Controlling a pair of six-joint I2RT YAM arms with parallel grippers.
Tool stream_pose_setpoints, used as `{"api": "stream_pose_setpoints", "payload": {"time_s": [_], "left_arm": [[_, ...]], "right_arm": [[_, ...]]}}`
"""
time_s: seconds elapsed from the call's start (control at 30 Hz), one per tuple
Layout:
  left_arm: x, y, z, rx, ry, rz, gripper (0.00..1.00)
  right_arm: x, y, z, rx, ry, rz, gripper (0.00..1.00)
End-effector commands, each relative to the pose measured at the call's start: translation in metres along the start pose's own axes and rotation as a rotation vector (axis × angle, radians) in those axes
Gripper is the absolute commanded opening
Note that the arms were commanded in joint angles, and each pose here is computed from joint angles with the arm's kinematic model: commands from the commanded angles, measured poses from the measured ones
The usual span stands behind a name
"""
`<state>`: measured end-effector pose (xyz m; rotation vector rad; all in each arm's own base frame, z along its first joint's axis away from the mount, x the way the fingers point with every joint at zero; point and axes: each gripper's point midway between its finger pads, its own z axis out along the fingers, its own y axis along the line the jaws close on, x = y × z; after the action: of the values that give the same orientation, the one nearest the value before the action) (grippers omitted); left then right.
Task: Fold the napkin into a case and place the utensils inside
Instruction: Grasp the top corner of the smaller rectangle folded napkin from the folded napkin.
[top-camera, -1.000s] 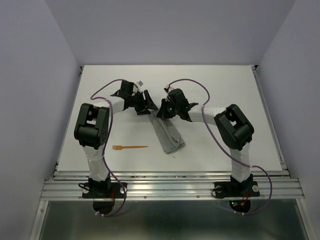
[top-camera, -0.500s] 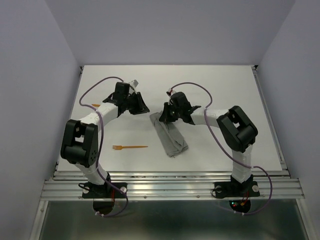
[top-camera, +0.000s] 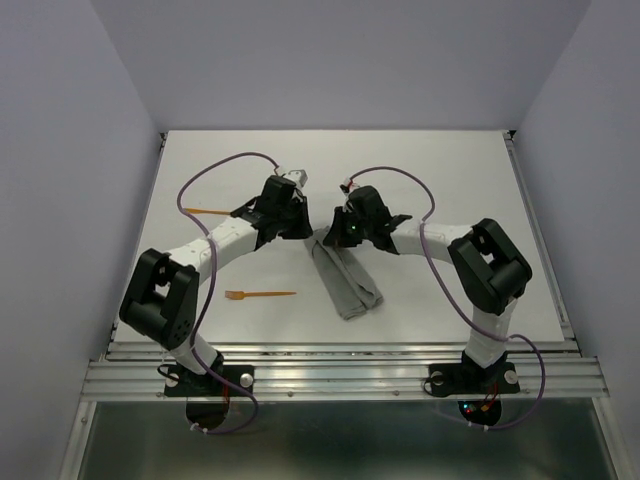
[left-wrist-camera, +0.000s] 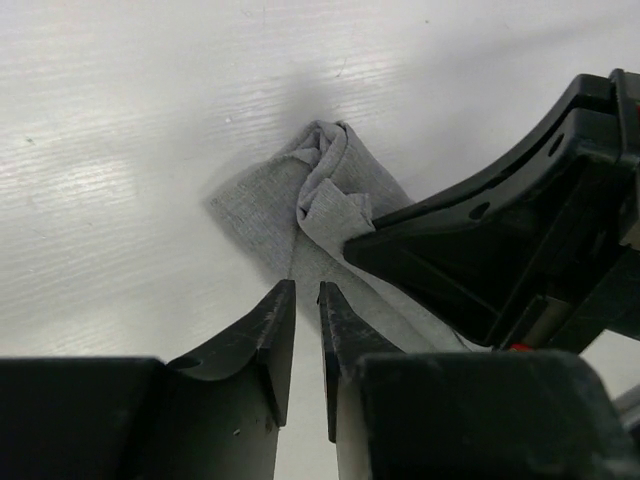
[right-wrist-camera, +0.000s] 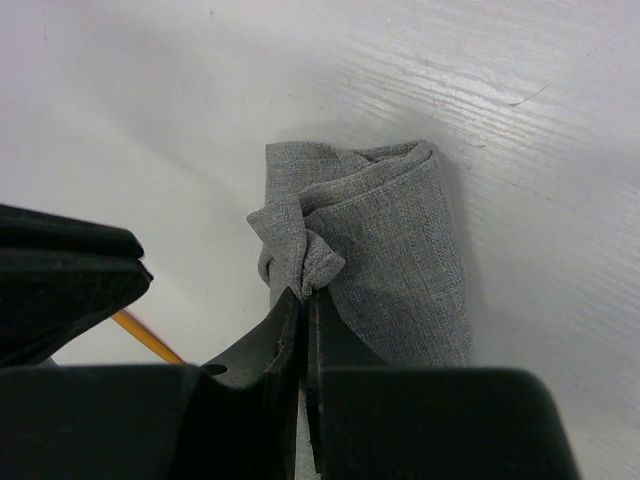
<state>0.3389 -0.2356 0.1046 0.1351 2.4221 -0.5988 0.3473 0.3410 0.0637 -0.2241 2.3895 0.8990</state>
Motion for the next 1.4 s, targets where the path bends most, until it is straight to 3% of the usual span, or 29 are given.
{"api": "stream_pose_setpoints", "payload": {"time_s": [0.0, 0.17, 0.3, 0.47, 0.67, 1.07, 1.37], "left_arm": [[-0.018, -0.006, 0.004, -0.046, -0.048, 0.100, 0.19], [-0.008, 0.002, 0.015, -0.093, -0.006, 0.164, 0.18], [0.000, -0.002, 0.018, -0.080, 0.002, 0.209, 0.34], [0.015, -0.005, 0.033, -0.086, 0.054, 0.247, 0.42], [0.029, -0.006, 0.051, -0.100, 0.099, 0.302, 0.34], [0.025, 0.001, 0.059, -0.156, 0.088, 0.319, 0.31], [0.030, 0.006, 0.066, -0.175, 0.099, 0.311, 0.19]], "right_arm": [[-0.011, 0.010, -0.012, -0.014, -0.042, 0.016, 0.01], [-0.008, 0.008, -0.013, -0.003, -0.039, 0.030, 0.01], [-0.005, 0.005, -0.012, 0.003, -0.034, 0.043, 0.01], [-0.005, 0.005, -0.013, 0.005, -0.034, 0.051, 0.01], [-0.007, 0.010, -0.017, -0.006, -0.038, 0.053, 0.01], [-0.006, 0.001, -0.021, -0.001, -0.034, 0.064, 0.01], [-0.003, 0.001, -0.021, -0.001, -0.026, 0.066, 0.01]]}}
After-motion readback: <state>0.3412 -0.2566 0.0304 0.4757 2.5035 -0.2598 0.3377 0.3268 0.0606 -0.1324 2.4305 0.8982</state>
